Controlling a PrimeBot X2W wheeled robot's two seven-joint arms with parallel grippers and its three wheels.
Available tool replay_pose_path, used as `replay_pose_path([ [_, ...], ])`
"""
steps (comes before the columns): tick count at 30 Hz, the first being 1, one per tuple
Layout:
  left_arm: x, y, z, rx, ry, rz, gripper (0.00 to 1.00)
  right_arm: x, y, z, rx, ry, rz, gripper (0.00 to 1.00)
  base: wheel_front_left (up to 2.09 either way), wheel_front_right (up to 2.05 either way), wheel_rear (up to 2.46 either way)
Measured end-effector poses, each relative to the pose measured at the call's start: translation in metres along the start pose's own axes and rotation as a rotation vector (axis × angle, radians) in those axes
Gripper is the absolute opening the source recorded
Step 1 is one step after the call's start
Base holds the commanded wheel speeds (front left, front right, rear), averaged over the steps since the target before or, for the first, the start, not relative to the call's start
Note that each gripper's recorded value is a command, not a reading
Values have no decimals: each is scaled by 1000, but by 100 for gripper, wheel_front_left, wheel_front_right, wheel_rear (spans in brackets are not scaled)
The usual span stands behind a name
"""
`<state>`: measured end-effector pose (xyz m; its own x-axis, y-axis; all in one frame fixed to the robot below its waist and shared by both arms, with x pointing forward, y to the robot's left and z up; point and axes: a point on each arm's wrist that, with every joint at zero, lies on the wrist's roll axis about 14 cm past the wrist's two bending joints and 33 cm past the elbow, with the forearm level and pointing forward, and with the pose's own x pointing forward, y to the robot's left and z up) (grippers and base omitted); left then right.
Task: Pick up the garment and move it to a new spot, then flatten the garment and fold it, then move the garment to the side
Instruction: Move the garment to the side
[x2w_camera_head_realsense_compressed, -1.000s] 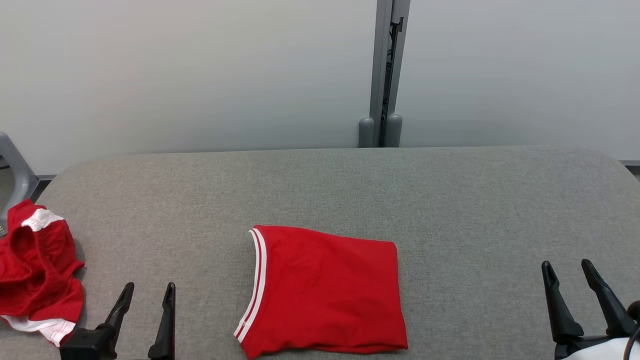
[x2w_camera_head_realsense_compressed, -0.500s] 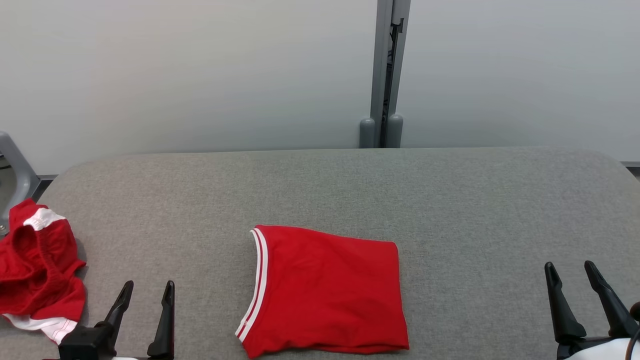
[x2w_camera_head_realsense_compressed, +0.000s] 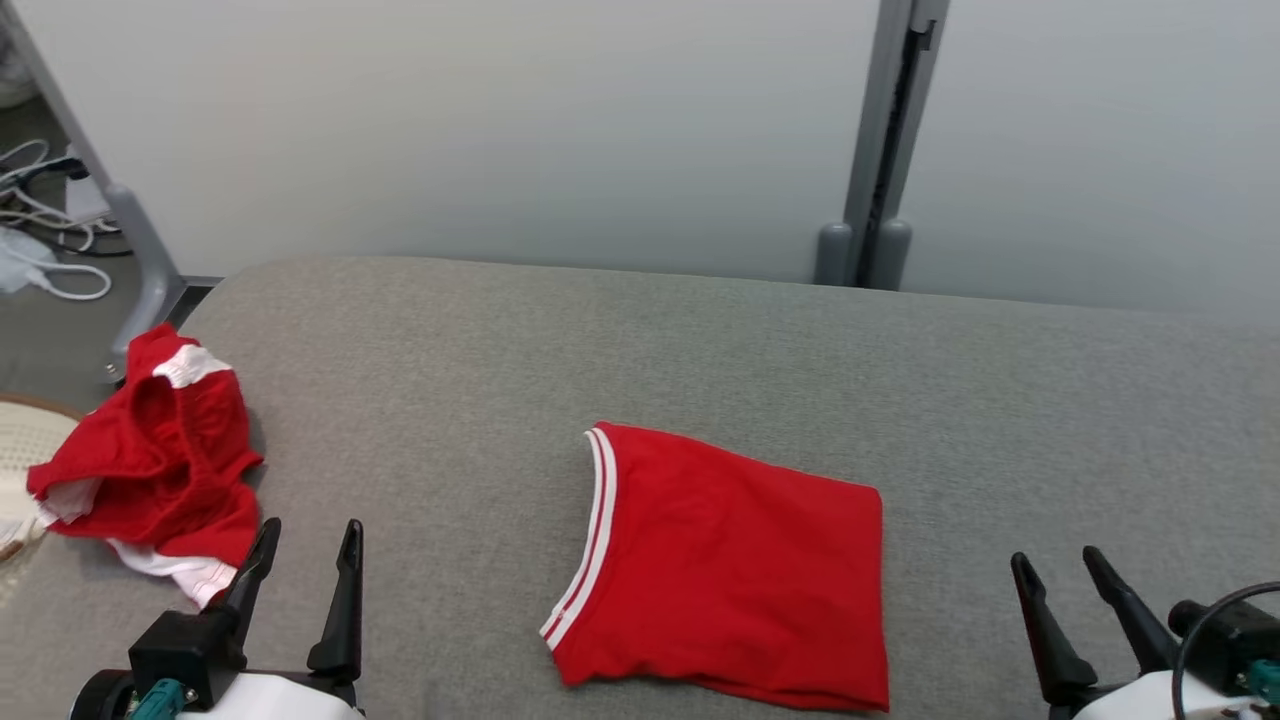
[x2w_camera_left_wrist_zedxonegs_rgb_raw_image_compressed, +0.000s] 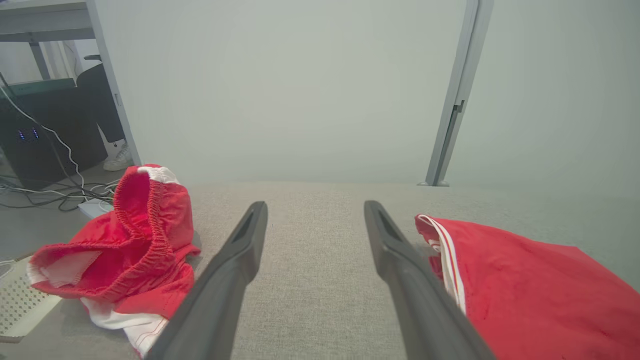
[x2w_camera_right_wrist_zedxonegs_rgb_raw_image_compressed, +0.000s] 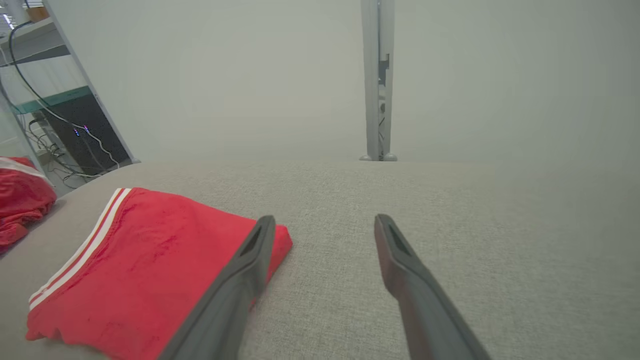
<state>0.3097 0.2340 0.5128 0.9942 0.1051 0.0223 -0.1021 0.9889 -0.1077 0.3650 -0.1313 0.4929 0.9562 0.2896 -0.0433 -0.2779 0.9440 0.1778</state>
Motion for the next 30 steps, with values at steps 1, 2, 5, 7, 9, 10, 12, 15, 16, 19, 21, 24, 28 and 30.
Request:
replay_pose_path([
  [1,-2,3,0,0,0,10,100,4,7,-6,4,21,22,100,0,0,0],
  [2,-3,7,0,1,-2,23,100,8,13,-12,14,41,41,100,0,0,0],
  [5,-10,17,-2,2,1,56,100,19,32,-32,37,106,97,100,0,0,0],
  [7,-12,22,0,3,-7,76,100,28,45,-43,48,146,136,100,0,0,0],
  [9,-13,28,0,5,-8,95,100,37,58,-55,55,184,178,100,0,0,0],
  [10,-12,29,-1,5,-7,100,100,41,63,-60,63,198,192,100,0,0,0],
  [12,-11,32,-1,6,-9,112,100,48,69,-72,65,236,215,100,0,0,0],
  [15,-10,35,-3,8,-6,130,100,54,75,-92,77,298,232,100,0,0,0],
  [16,-11,37,-5,10,-1,136,100,55,77,-99,84,318,235,100,0,0,0],
  [19,-9,41,-5,17,0,150,100,55,79,-117,94,377,239,100,0,0,0],
  [21,-8,42,-8,17,6,154,100,53,79,-128,106,419,234,100,0,0,0],
  [24,0,40,-8,22,2,147,100,55,81,-138,119,464,240,100,0,0,0],
  [28,8,35,-9,22,4,133,100,61,80,-141,126,474,240,0,0,0,0],
  [30,10,33,-13,23,12,125,100,64,79,-140,116,470,247,0,0,0,0],
])
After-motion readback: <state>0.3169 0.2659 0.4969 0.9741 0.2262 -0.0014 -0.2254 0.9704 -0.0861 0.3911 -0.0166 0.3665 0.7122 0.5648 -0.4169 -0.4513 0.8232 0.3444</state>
